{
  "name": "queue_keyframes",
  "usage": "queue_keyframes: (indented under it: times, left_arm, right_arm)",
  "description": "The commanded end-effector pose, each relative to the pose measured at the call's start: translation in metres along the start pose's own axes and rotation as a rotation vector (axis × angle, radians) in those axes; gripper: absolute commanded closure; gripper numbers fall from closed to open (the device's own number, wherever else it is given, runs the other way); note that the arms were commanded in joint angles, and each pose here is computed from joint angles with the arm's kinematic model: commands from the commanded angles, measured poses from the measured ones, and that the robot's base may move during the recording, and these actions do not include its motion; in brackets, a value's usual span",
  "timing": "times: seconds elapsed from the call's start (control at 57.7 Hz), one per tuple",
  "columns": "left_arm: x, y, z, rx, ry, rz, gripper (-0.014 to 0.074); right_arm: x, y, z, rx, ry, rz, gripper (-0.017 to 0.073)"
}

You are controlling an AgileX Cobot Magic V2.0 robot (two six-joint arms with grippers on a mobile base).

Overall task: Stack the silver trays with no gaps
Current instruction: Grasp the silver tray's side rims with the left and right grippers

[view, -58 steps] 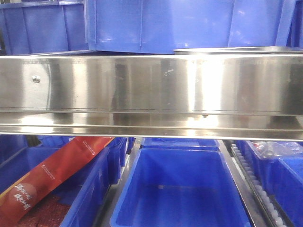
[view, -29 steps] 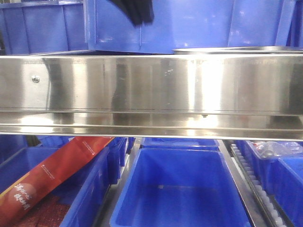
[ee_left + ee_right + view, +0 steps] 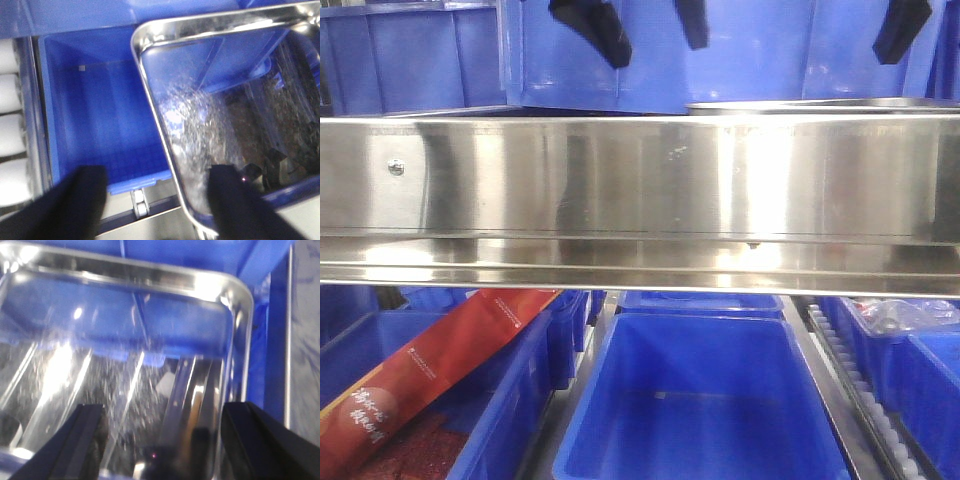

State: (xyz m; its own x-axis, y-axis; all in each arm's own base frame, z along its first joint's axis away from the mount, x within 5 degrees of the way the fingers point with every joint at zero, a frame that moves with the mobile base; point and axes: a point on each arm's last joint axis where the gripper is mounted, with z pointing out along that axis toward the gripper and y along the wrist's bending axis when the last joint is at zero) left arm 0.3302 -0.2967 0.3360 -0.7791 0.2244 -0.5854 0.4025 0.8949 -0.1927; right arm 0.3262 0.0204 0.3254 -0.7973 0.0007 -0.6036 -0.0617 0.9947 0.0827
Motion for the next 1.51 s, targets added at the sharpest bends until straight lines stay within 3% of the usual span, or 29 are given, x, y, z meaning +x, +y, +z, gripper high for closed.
queue_keyframes:
  times: [0.0, 0.26, 0.45, 0.727, 1.022, 1.489]
  left_arm:
    - [0.000, -0.005, 0.008, 0.026, 0.004, -0.019, 0.0209]
    - [0.000, -0.011, 0.016, 0.095, -0.006, -0.066, 0.0209]
    - [-0.001, -0.016, 0.019, 0.132, -0.029, -0.082, 0.0209]
    - [-0.003, -0.015, 0.024, 0.114, -0.057, -0.061, 0.0212]
    - [0.009, -0.012, 0.057, 0.076, 0.031, -0.058, 0.0212]
    - [0.009, -0.012, 0.060, 0.075, 0.020, -0.055, 0.0213]
  right_arm:
    - [-0.005, -0.001, 0.000, 0.018, -0.034, -0.025, 0.0190]
    - [-0.004, -0.007, 0.012, 0.070, -0.009, -0.034, 0.0190]
    - [-0.004, -0.021, 0.017, 0.096, 0.004, 0.024, 0.0190]
    - [-0.005, -0.028, 0.017, 0.108, -0.006, 0.042, 0.0190]
    - [-0.005, -0.028, 0.019, 0.106, -0.007, 0.044, 0.0190]
    - [0.000, -0.032, 0.050, 0.107, 0.062, 0.049, 0.0190]
